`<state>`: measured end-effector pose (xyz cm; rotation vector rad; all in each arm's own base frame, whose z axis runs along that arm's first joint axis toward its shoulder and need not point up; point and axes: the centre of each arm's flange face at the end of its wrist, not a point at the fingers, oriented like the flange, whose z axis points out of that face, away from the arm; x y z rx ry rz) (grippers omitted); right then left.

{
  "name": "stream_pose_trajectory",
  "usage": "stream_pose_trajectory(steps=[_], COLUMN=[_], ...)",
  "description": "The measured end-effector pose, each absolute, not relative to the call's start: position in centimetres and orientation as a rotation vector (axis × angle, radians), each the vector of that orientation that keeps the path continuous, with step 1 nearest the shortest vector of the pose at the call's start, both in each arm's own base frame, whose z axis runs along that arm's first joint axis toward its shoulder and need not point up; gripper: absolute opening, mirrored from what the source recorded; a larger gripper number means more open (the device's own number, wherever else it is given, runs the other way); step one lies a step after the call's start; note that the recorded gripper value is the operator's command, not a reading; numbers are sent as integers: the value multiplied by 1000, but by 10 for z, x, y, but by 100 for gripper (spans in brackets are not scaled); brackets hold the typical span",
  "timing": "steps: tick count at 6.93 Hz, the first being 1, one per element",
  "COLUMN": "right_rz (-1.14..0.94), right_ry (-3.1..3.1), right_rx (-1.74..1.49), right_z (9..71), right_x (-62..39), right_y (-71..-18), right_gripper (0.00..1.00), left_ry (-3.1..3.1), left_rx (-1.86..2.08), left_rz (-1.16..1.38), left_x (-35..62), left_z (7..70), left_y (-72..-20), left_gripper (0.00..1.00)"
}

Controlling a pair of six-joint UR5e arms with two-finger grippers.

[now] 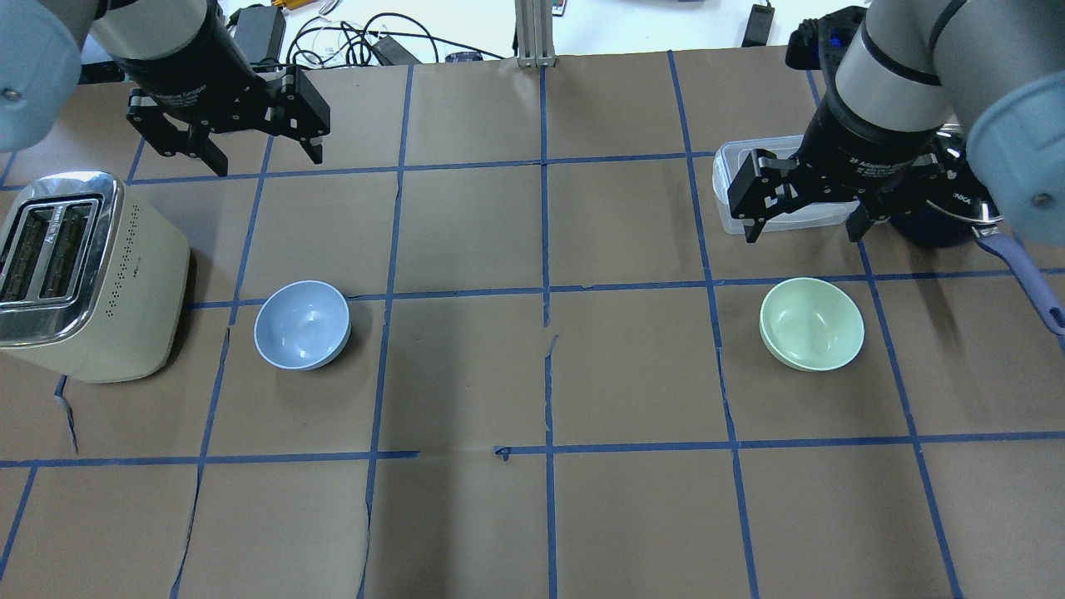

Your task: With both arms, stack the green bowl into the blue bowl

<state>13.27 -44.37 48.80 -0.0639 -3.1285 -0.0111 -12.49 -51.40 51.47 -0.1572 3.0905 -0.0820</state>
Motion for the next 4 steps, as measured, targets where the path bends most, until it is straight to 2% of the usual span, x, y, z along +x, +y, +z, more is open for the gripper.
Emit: stream_pose_trajectory(steps=[4], right_rz=[-19], right_ry=[-3128], right_rx=[-63], right_z=[487], right_x=[133], right_y=[-443], right_gripper=[100], left_ry=[3098], left_rx=[-90], left_rz=[-60], left_x=[-123], left_z=[508], left_y=[-511], left_gripper=[100])
